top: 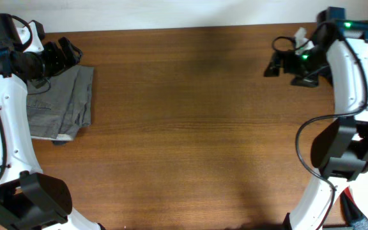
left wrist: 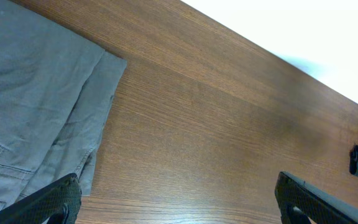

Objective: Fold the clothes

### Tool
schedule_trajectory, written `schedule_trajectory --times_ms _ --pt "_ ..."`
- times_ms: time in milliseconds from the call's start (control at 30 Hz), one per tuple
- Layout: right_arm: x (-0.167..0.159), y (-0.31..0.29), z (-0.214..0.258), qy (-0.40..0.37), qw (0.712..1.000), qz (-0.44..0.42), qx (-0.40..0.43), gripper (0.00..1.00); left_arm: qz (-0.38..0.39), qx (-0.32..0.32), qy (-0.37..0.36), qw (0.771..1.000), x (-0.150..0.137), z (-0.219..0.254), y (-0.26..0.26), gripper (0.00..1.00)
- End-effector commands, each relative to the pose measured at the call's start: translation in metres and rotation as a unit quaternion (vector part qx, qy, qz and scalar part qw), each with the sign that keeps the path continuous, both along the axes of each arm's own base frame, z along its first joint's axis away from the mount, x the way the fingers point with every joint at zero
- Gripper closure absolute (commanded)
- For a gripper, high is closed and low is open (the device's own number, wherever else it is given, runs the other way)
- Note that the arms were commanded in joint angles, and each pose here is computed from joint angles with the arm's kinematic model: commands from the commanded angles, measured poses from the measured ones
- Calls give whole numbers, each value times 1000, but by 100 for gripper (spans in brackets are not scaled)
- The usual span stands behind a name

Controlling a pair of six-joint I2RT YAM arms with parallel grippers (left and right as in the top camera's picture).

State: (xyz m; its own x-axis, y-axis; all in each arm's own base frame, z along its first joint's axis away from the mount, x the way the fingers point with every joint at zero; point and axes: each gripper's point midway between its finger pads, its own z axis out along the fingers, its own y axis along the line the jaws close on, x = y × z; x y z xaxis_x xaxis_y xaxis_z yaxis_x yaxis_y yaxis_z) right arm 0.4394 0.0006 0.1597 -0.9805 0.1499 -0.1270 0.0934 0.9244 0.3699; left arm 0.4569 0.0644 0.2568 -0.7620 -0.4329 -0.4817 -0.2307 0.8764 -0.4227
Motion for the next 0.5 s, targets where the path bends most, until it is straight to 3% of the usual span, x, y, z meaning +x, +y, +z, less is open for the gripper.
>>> schedule_trajectory --times_ms 0,233,467 --pt "-4 42 25 -31 998 49 -6 1 -4 3 -3 1000 1 1 0 1" --pt "-31 123 71 -88 986 143 -3 1 -4 3 -3 1000 1 1 0 1" --pt "-94 186 154 -195 953 232 12 1 -4 3 -3 1000 1 1 0 1"
